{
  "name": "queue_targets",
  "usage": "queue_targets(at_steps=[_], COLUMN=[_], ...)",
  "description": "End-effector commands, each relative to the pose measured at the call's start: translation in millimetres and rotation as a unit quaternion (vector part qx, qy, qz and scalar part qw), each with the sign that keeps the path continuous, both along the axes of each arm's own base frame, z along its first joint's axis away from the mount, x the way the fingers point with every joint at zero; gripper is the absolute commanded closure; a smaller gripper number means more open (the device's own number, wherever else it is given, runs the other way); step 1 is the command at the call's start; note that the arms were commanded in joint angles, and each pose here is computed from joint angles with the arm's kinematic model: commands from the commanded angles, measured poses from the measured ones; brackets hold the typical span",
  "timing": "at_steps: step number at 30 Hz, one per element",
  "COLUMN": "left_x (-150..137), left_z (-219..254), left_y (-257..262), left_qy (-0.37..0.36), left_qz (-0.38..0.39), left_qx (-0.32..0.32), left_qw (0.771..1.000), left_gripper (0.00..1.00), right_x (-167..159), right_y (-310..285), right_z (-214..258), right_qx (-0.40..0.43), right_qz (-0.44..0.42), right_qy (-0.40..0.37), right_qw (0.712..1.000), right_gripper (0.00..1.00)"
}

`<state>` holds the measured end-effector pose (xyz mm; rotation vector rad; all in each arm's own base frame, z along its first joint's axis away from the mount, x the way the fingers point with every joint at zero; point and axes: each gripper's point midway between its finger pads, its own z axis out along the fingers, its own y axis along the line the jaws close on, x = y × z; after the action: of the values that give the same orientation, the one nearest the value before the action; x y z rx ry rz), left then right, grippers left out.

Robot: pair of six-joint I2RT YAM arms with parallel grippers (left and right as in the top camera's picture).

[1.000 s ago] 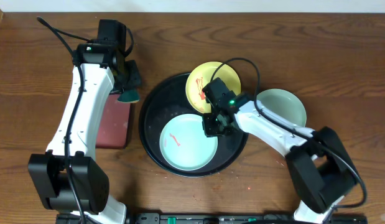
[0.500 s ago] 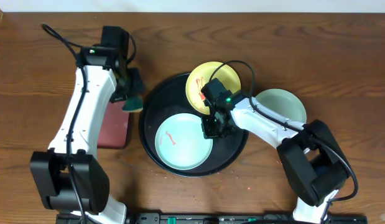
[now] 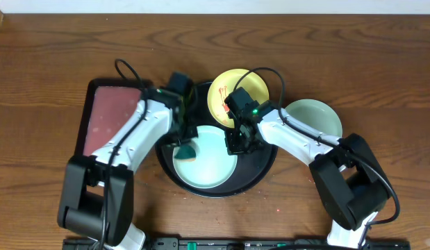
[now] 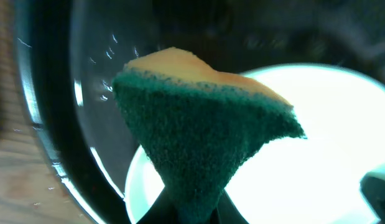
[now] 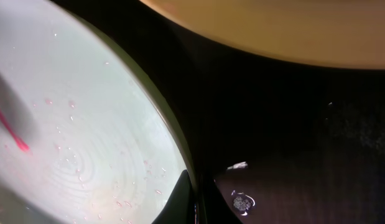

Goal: Clean dirty plates on tray and stack at the side
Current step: 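Scrub the held green plate with the sponge in the left gripper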

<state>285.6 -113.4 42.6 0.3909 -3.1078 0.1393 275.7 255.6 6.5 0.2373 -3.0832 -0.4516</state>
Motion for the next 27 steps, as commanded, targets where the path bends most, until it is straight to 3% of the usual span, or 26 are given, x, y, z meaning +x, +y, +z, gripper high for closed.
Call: queue_targets(at_steps=[1, 9, 15, 19, 21, 24, 27], left_x=[-17, -26, -44, -52, -53, -52, -49], left_z=[-13, -36, -26, -26, -31, -37, -37], left_y=[-8, -27, -64, -62, -46, -2, 13], left_qy=[0.015, -0.002, 0.022, 0.038, 0.047, 0.048, 0.036], left_qz=[0.008, -0.025, -0.128, -0.13, -0.092, 0.012, 0.04], left_qx=[-0.008, -0.027, -0.137, -0.138, -0.091, 0.039, 0.081], left_qw=[1.0, 0.999, 0.982, 0.981, 0.99, 0.998, 0.995], left_gripper=[0.93, 0.93, 0.92, 0.93, 0.92, 0.93, 0.93], right_x=[4, 4, 4, 4, 4, 4, 4], right_y=[-1, -1, 0, -1, -1, -1, -1], right_z=[-2, -2, -2, -2, -2, -2, -2], right_qx=[-0.005, -0.005, -0.004, -0.005, -0.005, -0.005, -0.005], right_qz=[-0.009, -0.01, -0.01, -0.01, -0.009, -0.01, -0.009], right_qy=[0.0, 0.0, -0.001, 0.0, 0.0, 0.0, 0.0], right_qw=[1.0, 1.0, 1.0, 1.0, 1.0, 1.0, 1.0], right_gripper=[0.99, 0.99, 0.99, 0.99, 0.99, 0.99, 0.99])
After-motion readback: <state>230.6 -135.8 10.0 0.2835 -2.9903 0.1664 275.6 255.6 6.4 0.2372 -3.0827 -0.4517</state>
